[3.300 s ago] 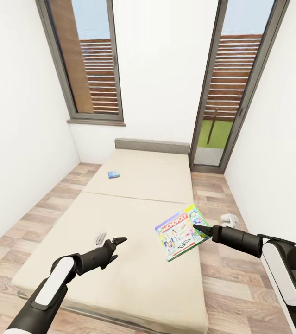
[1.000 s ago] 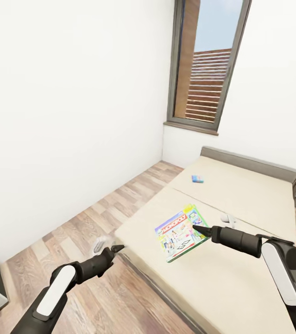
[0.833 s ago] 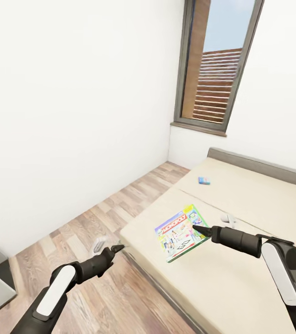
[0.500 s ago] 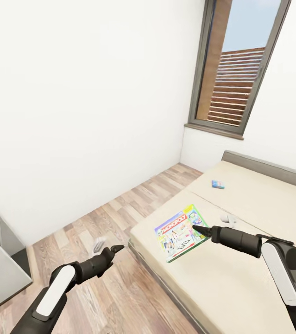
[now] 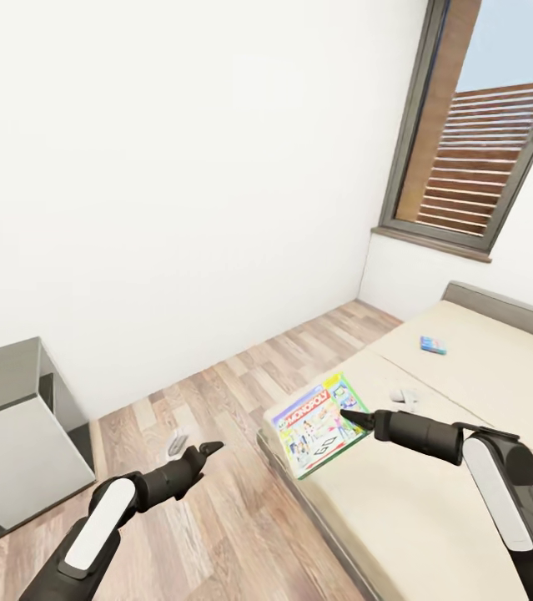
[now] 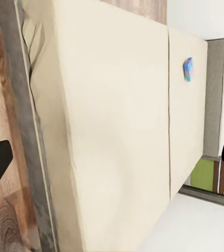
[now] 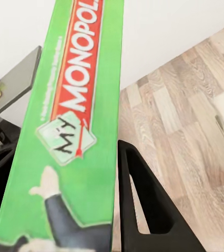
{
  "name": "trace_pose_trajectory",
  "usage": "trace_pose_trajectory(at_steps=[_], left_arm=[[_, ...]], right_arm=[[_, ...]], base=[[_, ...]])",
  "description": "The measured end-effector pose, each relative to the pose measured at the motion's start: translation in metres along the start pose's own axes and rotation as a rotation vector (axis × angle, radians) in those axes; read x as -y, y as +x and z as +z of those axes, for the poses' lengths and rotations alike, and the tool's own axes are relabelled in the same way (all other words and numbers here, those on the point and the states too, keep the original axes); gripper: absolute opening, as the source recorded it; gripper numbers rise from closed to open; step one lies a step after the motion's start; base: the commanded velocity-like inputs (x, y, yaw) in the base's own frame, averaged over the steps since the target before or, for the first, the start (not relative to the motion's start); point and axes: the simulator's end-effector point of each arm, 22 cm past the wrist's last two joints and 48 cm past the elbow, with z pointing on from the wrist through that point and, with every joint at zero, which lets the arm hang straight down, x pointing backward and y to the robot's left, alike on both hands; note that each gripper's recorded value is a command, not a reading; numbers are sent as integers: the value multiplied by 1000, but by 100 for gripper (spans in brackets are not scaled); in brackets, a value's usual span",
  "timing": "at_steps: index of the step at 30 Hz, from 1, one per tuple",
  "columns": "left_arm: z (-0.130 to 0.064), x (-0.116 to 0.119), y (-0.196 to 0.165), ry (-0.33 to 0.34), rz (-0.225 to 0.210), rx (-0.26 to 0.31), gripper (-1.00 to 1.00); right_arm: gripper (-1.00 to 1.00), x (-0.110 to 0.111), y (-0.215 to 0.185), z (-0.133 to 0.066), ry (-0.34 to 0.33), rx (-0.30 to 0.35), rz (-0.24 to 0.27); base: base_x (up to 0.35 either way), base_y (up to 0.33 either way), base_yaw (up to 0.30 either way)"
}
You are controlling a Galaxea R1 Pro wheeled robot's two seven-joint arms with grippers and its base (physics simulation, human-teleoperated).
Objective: Put all the toys in the child's room - the three board games (two on the bed and one on the table), the two jigsaw puzzles on the table, and the tennis ball on the table - inside the toy box on the table in the child's room.
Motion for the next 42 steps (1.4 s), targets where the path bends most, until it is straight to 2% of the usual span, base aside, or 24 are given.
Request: trace_pose_trajectory(at_steps=[42], left_arm=[[0,0,1,-3,2,0,100]], right_arm=[[-100,-1,-2,-1,3,4,-12]], base=[[0,0,286]])
